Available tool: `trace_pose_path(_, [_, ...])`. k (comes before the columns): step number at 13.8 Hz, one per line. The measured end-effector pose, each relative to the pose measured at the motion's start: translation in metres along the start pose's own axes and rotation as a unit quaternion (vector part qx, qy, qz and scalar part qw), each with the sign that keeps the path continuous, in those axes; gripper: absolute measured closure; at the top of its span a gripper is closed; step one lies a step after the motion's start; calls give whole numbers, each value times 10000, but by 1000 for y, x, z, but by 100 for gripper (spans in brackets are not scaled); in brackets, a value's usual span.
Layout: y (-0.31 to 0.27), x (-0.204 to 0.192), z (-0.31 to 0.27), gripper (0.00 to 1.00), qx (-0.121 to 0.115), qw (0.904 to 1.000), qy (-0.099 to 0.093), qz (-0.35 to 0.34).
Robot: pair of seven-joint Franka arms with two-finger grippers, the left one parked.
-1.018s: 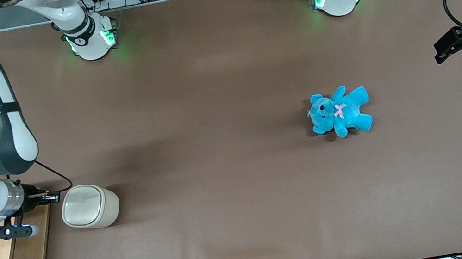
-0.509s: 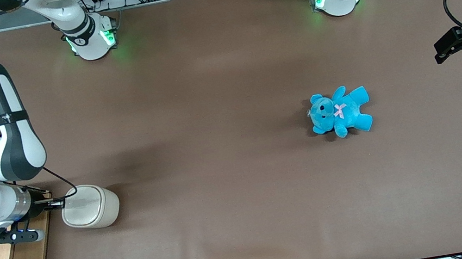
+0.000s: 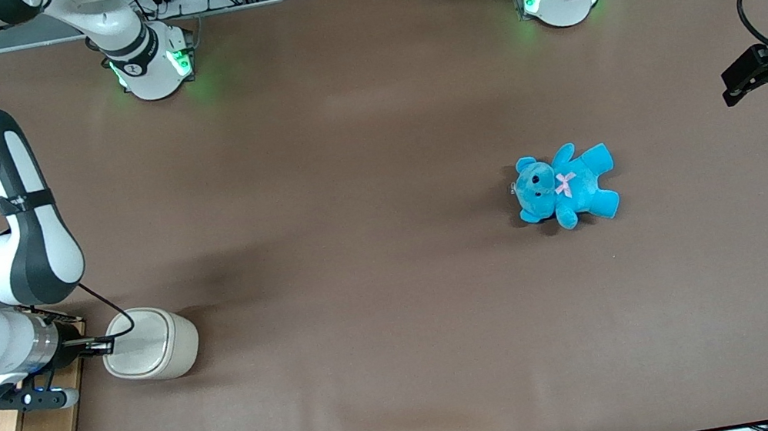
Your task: Open trash can with right arm
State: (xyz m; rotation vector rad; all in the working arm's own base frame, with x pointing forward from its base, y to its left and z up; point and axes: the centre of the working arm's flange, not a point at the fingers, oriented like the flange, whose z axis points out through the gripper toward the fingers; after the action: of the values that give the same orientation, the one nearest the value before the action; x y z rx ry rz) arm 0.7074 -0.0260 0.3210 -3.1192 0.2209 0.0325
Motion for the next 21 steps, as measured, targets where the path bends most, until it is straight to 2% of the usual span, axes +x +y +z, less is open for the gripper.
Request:
trace_pose_path(5, [0, 1, 6, 99, -1, 10000, 21, 3])
trace_pose_path(8, [0, 3, 8, 99, 5, 9999, 140, 6])
trace_pose_path(12, [0, 4, 7, 99, 8, 9998, 179, 7])
trace_pose_path(21, [-17, 2, -20, 99, -3, 9996, -273, 27])
